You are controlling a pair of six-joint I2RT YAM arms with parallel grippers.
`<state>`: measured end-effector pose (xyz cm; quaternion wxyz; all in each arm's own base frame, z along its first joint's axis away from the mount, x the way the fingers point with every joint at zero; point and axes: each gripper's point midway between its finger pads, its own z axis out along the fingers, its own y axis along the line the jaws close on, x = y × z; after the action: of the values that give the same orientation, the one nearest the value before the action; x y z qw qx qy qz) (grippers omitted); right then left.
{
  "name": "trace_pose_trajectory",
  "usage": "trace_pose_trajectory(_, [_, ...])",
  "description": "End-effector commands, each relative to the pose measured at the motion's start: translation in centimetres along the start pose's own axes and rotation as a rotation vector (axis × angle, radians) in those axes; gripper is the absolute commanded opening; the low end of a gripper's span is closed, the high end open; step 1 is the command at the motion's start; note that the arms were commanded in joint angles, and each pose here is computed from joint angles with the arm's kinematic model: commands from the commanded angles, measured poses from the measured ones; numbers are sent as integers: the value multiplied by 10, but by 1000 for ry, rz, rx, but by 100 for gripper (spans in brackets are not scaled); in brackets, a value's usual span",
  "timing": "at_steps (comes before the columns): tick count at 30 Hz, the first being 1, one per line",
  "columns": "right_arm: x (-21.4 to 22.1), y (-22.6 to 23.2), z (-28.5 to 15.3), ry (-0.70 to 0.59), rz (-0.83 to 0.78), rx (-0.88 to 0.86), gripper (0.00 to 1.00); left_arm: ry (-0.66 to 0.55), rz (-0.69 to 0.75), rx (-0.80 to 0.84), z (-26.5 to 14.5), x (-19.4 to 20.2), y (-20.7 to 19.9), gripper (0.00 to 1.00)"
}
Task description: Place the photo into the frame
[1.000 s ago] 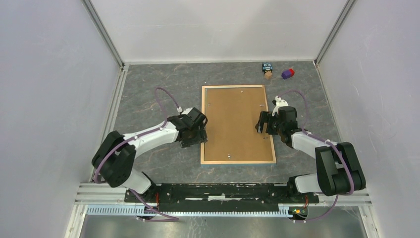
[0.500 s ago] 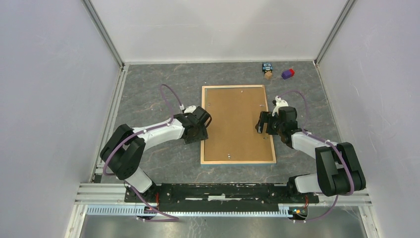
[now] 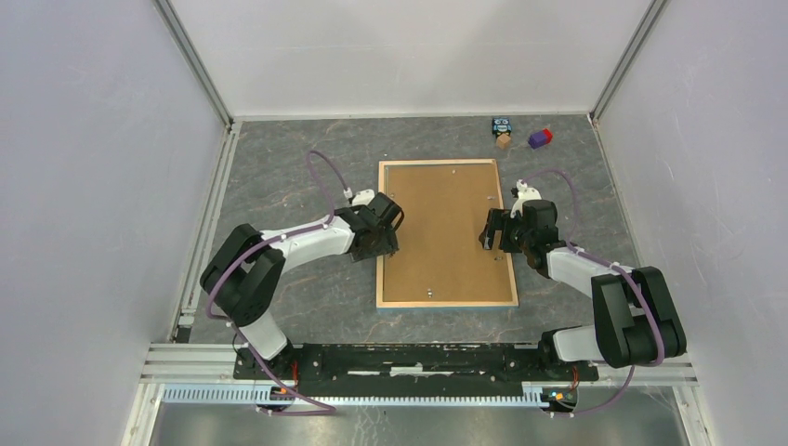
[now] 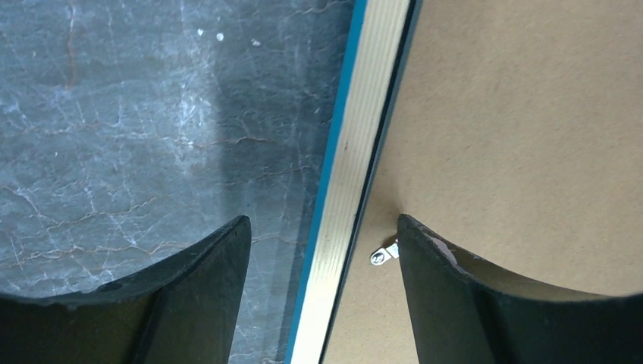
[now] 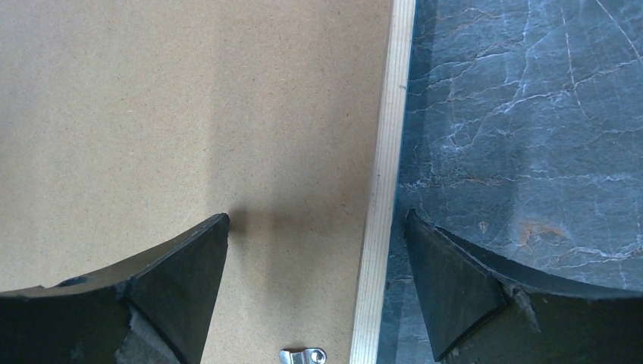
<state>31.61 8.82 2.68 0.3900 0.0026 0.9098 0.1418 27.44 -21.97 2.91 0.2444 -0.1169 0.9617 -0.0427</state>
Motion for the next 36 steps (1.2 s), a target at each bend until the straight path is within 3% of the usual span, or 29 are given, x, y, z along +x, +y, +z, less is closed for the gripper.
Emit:
trace_pose_trajectory(1, [25, -7, 0, 75, 10, 20, 91, -64, 46, 40, -3, -22, -18, 79])
trace_pose_trajectory(8, [8, -17, -14, 60, -26, 98, 92, -88, 77, 80, -35, -21, 0, 95])
trace_pose_trajectory(15, [8, -13, -37, 70, -60, 92, 87, -31, -2, 232, -46, -18, -6, 100])
trace_pose_trajectory(25, [12, 17, -48, 44, -88, -68, 74, 81, -136, 397, -21, -16, -20, 100])
trace_pose_trajectory(36, [12, 13, -30, 71, -70, -52, 67, 118, -132, 419, -12, -8, -23, 100])
